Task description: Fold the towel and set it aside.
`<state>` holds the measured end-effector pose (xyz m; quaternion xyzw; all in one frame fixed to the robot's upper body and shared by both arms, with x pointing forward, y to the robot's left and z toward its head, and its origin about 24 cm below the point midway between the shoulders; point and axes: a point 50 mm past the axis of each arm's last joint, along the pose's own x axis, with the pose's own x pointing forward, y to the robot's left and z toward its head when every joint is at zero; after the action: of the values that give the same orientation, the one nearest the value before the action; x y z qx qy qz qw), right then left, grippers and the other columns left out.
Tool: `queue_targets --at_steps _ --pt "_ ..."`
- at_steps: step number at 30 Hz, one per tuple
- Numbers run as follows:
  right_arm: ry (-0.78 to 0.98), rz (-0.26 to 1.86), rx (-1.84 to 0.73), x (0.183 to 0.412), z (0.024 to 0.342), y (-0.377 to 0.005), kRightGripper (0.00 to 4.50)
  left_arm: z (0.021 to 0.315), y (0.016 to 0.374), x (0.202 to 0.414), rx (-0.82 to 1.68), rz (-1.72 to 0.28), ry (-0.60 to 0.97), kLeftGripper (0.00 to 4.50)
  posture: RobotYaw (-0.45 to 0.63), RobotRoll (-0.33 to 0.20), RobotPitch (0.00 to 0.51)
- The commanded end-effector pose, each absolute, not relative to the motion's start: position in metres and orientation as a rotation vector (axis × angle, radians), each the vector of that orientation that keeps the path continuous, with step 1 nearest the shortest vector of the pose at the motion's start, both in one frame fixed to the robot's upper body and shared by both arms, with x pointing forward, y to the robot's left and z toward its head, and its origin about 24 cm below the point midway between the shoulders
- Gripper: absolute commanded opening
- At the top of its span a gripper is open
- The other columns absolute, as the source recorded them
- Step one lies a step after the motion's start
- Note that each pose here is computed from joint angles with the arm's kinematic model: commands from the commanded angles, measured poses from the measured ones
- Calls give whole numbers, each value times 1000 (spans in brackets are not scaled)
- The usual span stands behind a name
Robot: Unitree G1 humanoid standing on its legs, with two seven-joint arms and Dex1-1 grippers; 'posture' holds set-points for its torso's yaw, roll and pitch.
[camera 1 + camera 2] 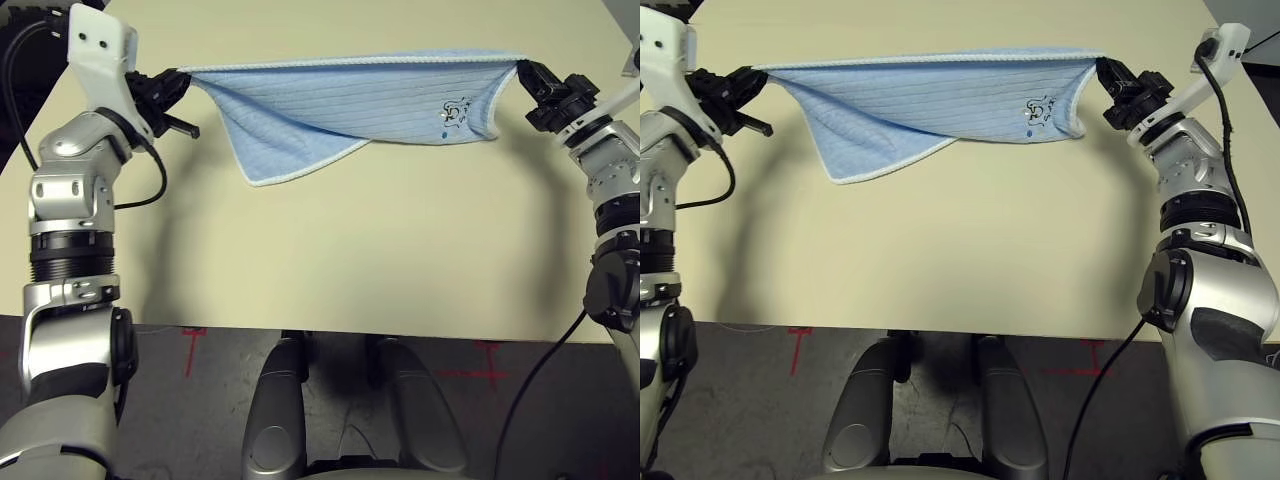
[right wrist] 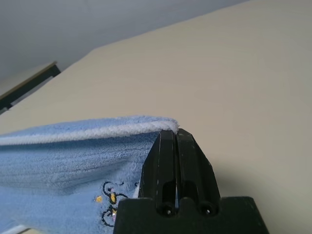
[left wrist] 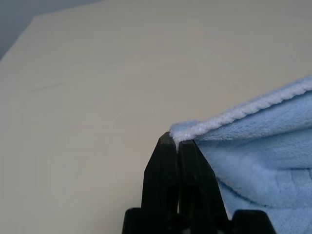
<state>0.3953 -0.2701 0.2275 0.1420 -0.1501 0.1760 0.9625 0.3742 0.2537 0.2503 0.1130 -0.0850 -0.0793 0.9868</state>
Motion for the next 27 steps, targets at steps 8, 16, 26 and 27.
queue_targets --at_steps 8,16,26,27 --pt "-456 94 287 407 282 -259 0 312 240 408 256 -7 -366 45 19 0 400" --pt "-805 154 424 386 342 -274 0 379 231 377 174 -13 -902 45 3 0 405" --pt "-390 711 220 383 255 -263 0 250 252 361 288 -504 -316 45 0 0 418" --pt "-316 765 131 380 242 -263 0 239 255 353 305 -539 -228 45 0 0 418"
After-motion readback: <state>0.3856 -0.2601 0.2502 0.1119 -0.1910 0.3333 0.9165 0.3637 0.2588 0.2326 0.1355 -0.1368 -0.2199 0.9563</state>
